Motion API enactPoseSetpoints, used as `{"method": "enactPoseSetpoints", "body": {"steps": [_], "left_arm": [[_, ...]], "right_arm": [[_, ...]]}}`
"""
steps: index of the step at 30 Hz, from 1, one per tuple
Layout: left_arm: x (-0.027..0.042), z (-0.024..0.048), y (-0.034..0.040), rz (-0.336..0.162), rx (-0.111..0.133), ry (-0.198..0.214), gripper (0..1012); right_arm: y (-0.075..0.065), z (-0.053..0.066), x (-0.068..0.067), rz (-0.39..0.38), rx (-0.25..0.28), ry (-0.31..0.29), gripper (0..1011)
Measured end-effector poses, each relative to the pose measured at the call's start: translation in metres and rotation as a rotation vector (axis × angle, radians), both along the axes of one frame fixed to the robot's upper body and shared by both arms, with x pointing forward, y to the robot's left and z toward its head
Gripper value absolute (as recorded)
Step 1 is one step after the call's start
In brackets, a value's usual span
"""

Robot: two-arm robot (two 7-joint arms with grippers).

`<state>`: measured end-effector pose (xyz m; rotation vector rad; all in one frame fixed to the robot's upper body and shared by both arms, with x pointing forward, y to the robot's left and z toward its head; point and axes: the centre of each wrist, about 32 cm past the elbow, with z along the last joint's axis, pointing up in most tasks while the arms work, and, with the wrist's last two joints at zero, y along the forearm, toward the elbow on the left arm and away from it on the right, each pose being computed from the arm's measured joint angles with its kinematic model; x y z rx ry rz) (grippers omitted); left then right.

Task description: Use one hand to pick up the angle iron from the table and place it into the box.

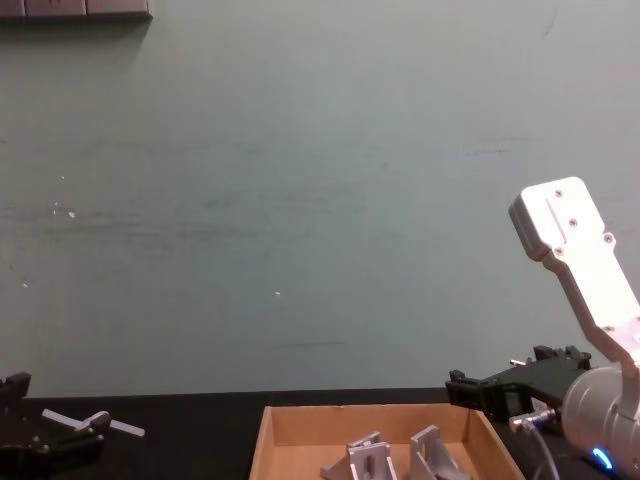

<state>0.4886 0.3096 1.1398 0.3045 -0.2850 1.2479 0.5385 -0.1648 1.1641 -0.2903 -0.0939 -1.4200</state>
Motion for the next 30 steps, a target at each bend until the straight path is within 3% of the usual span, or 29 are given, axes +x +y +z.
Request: {"method": "enactPoseSetpoints", "body": {"steps": [30], "left_arm": [[0.0,0.0,0.0,0.0,0.0,0.0,1005]], "right_arm": [[0.0007,0.0003,-0.0002,-0.005,-0.006,-0.003,1000]]}}
